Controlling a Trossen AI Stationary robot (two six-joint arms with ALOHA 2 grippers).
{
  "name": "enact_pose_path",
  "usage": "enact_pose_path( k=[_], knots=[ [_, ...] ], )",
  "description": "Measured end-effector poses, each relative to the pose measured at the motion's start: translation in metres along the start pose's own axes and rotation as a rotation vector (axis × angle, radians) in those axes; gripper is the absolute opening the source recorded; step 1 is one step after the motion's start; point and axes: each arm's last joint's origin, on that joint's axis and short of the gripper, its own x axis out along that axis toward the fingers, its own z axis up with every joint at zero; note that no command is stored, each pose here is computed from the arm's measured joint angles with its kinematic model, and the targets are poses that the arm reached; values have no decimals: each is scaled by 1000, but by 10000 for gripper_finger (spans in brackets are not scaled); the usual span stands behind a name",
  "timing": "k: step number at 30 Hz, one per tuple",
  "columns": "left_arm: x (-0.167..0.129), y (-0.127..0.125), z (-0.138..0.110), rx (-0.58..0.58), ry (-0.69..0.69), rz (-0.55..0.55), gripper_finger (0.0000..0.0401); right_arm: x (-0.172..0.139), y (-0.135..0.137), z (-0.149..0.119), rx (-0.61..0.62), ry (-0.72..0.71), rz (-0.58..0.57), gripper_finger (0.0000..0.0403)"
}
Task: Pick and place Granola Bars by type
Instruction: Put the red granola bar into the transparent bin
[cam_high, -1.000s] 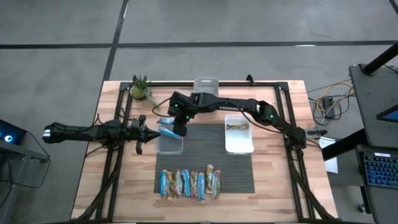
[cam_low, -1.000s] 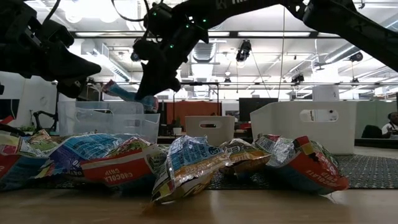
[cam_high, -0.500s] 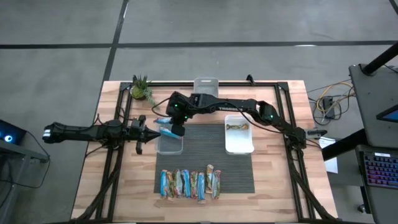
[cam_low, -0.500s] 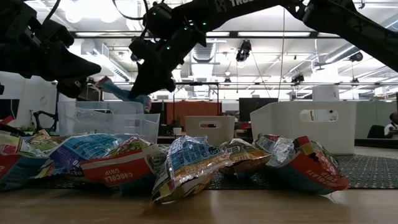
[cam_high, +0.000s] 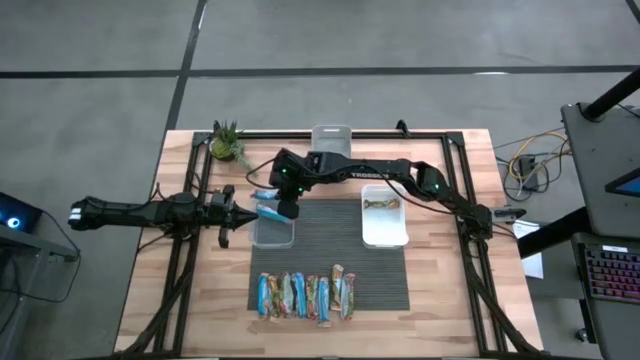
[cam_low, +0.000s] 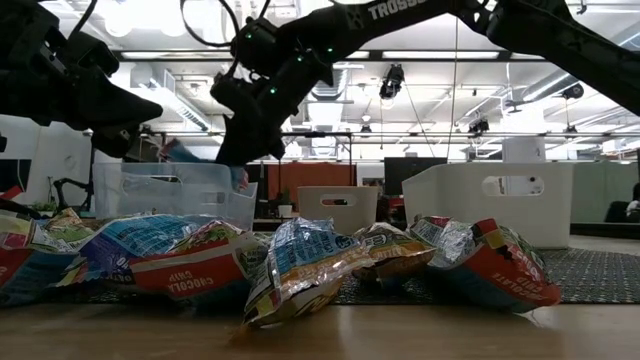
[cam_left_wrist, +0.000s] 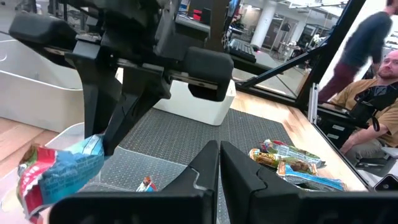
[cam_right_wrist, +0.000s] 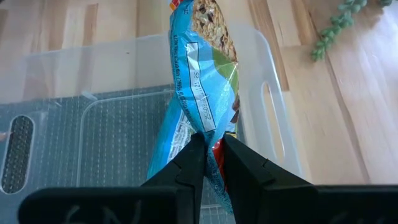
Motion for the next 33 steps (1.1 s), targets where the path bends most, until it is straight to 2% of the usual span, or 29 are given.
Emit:
enact_pose_path(
  k=[22,33],
  knots=[
    [0,0,0,0,0,0,0,4,-2,-6,8,28,-23,50],
    [0,0,0,0,0,0,0,4,-3,-9,10,55,-28,119]
  ],
)
